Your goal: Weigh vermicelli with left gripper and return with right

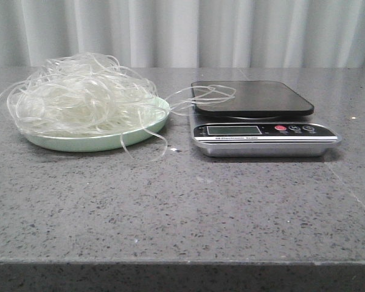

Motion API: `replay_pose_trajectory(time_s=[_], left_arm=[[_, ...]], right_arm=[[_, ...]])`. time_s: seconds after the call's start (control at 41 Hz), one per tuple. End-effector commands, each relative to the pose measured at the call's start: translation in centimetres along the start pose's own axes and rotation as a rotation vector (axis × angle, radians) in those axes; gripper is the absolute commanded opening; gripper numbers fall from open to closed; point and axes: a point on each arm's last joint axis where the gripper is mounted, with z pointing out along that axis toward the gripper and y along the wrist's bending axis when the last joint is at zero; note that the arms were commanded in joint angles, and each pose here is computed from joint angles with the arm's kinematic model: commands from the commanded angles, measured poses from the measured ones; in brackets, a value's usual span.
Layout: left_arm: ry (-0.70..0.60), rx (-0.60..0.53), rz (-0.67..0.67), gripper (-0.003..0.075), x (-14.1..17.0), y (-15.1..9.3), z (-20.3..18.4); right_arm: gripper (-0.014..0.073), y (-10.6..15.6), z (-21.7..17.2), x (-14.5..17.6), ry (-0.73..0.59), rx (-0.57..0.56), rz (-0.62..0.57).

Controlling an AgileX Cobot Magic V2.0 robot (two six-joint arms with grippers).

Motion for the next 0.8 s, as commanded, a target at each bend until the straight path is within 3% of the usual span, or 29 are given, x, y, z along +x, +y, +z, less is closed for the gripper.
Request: replay_pose_trajectory(time_s=[0.0,0.488,0.78], left_arm=[[-0.084,-0.013,-0.021,0.0137,-0.5,0.1,-0.1],[-0.084,-0.013,-0.021,0.0137,-0.5,0.1,-0.1],[-0.084,-0.013,-0.021,0.0137,-0.5,0.1,-0.1]], right_arm=[[0.0150,-0.2,-0.2,-1.5,-0.093,0.020,-0.002],[0.0150,-0.5,-0.1,-1.3,-0.099,0.057,-0.013],[0.0150,-1.3,-0.6,2.5,-0.126,0.174,-0.005]])
